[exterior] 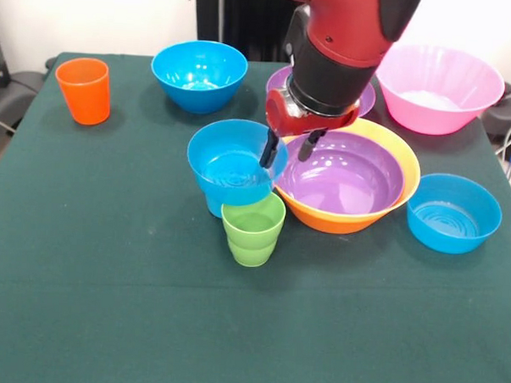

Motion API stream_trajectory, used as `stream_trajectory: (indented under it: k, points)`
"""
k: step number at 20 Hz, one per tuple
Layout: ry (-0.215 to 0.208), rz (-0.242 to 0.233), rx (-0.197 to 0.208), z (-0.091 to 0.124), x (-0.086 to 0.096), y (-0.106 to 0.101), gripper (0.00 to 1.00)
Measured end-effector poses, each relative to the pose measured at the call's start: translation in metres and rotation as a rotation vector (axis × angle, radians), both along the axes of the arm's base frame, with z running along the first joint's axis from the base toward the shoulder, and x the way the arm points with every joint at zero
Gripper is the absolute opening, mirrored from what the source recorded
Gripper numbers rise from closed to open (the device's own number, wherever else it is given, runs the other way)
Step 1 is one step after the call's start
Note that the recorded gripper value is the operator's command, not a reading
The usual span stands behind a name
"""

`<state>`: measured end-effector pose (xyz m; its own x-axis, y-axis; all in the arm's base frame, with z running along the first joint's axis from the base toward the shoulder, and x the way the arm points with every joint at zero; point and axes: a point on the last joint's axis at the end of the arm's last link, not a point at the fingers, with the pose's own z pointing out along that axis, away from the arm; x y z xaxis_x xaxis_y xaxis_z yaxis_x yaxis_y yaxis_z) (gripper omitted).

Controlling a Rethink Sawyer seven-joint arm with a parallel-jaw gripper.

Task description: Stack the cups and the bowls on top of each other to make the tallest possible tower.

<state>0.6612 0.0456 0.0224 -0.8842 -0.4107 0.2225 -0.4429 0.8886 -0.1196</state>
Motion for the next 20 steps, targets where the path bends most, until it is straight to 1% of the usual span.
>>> stream_trajectory:
  k: [8, 11, 20]
  points:
    - [0.009, -0.011, 0.031, -0.0048, -0.0020, 0.0014, 1.00]
    - [0.007, -0.019, 0.057, -0.0058, 0.0004, 0.0044, 1.00]
    - [-0.002, -0.035, 0.101, 0.0008, 0.0048, 0.0067, 1.00]
